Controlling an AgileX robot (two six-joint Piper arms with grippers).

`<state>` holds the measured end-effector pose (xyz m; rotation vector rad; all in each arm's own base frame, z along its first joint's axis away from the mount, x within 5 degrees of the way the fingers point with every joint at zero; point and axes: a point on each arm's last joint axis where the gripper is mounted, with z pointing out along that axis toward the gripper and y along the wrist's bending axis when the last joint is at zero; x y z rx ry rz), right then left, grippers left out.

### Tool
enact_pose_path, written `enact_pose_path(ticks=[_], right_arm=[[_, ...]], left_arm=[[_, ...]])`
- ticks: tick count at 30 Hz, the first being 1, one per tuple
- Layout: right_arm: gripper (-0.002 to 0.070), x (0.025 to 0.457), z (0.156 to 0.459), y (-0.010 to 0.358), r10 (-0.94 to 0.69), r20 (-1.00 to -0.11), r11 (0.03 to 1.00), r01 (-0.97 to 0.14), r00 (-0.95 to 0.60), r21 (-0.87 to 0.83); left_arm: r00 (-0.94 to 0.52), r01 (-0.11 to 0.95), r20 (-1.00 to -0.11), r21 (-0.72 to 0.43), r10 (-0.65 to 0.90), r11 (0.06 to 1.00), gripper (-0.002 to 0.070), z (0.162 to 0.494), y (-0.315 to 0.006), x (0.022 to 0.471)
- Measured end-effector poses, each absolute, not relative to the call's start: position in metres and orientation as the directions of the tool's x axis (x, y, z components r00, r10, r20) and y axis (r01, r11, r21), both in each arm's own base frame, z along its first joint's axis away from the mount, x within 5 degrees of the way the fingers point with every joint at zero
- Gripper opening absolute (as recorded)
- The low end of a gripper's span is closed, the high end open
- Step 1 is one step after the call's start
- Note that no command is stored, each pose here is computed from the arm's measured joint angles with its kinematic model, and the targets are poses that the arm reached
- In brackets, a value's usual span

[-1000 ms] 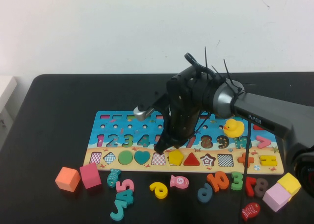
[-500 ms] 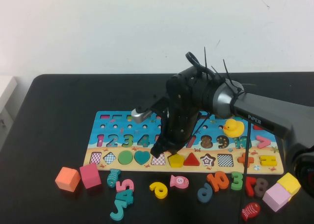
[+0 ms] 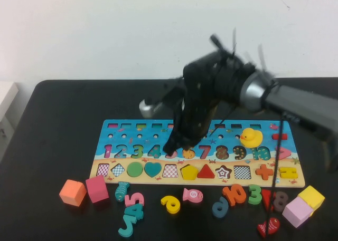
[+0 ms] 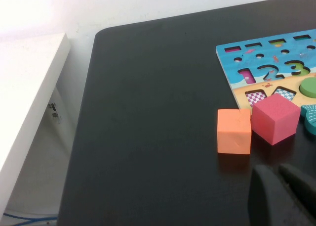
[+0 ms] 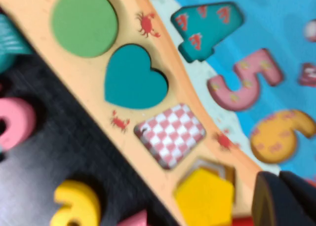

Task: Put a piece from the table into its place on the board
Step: Place the "Pentagon" into the hole of the Pentagon

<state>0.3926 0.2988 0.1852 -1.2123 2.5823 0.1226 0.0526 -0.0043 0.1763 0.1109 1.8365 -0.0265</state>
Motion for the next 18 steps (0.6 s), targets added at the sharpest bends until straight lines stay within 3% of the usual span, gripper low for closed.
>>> enact_pose_path(ticks=[5, 11, 18], right_arm=[[0.0019, 0.383, 0.212, 0.293, -0.735, -0.302, 0.645, -0.764, -0.607, -0.034], [0.0019, 0.369, 0.177, 0.284, -0.746, -0.185, 0.651, -0.759, -0.640, 0.006], [0.0019, 0.371, 0.167, 0.285, -0.718, -0.238, 0.673, -0.739, -0.654, -0.001]], left_arm=[[-0.261, 0.091, -0.963, 0.044, 0.066, 0.995, -0.0001, 0.176, -0.004, 0.053], [-0.261, 0.091, -0.963, 0.044, 0.066, 0.995, -0.0001, 0.176, -0.004, 0.053], [-0.261, 0.091, -0.963, 0.044, 0.066, 0.995, -0.0001, 0.176, -0.004, 0.053]])
